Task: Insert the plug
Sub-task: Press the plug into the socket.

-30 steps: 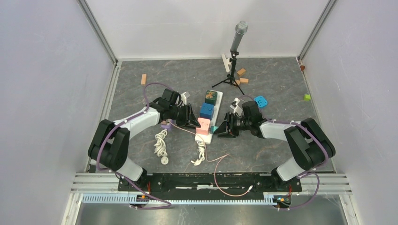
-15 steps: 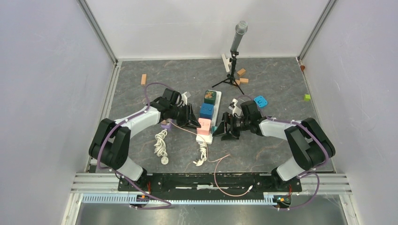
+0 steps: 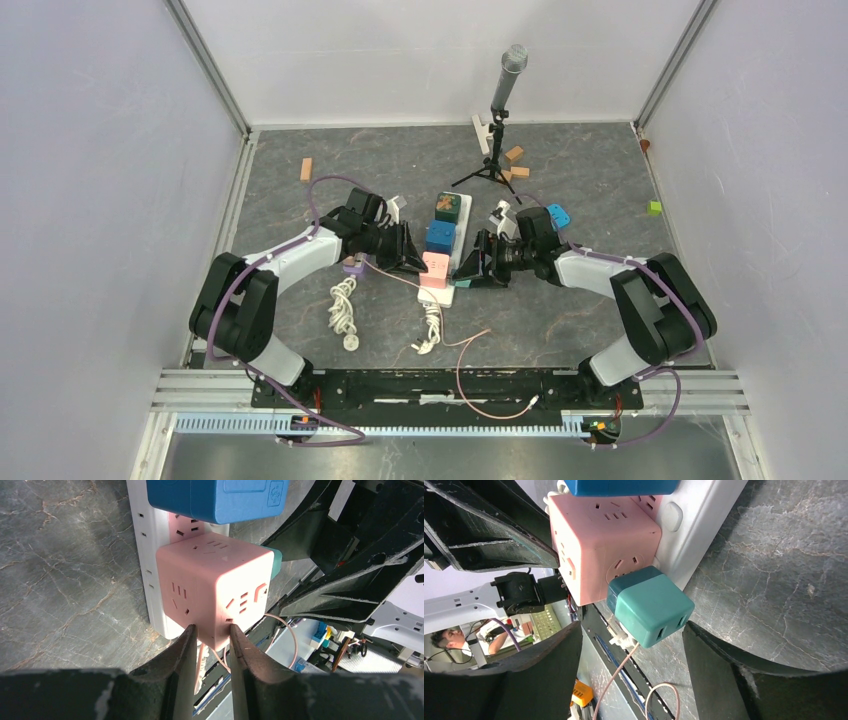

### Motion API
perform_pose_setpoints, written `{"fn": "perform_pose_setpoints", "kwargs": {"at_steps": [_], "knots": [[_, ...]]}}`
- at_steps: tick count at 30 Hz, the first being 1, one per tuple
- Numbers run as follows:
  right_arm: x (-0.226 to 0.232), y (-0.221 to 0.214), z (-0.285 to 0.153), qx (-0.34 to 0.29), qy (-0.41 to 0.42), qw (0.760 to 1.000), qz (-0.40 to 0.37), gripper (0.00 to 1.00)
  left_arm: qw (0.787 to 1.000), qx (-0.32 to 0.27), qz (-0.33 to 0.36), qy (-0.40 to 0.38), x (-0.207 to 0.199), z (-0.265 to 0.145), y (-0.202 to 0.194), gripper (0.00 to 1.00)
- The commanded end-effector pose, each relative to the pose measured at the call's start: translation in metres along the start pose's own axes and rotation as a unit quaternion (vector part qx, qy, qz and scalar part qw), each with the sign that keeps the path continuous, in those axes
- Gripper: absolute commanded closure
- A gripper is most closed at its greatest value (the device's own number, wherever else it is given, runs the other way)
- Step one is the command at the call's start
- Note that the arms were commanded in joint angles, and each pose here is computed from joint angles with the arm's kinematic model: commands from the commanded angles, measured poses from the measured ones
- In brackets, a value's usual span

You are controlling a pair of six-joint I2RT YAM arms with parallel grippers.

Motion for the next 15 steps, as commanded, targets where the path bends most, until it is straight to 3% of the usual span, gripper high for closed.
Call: {"fn": "perform_pose_setpoints", "kwargs": {"at_steps": [1,6,12,15], "knots": [[0.0112,0.0113,-0.0001,-0.018,0.013,1.0,-0.012,0.24,0.999,0.031,0.009,0.041,0.0148,0.0105,-0.012,0.66],[0.0127,0.0138,0.0006,-0.025,0.011,1.0,-0.012,0.35,0.999,0.032,0.007,0.043,0.0155,0.0105,-0.0135,0.68],[0.012,0.0146,0.0024,-0.022,0.015,1.0,-0.007,0.58,0.999,0.033,0.007,0.042,0.0156,0.0109,-0.0136,0.69],[0.0116,0.0144,0.003,-0.021,0.014,1.0,-0.003,0.65,0.999,0.035,0.007,0.041,0.0153,0.0118,-0.0135,0.69]]}}
Point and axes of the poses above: each gripper's point midway between its finger pads, its own z axis out along the fingers, its own x axis along the line the jaws close on, y = z × x, the point moved 10 cm from there along -z, back along the fingers, and after that the axes turned 14 degrees about z, right-handed, at the moved point
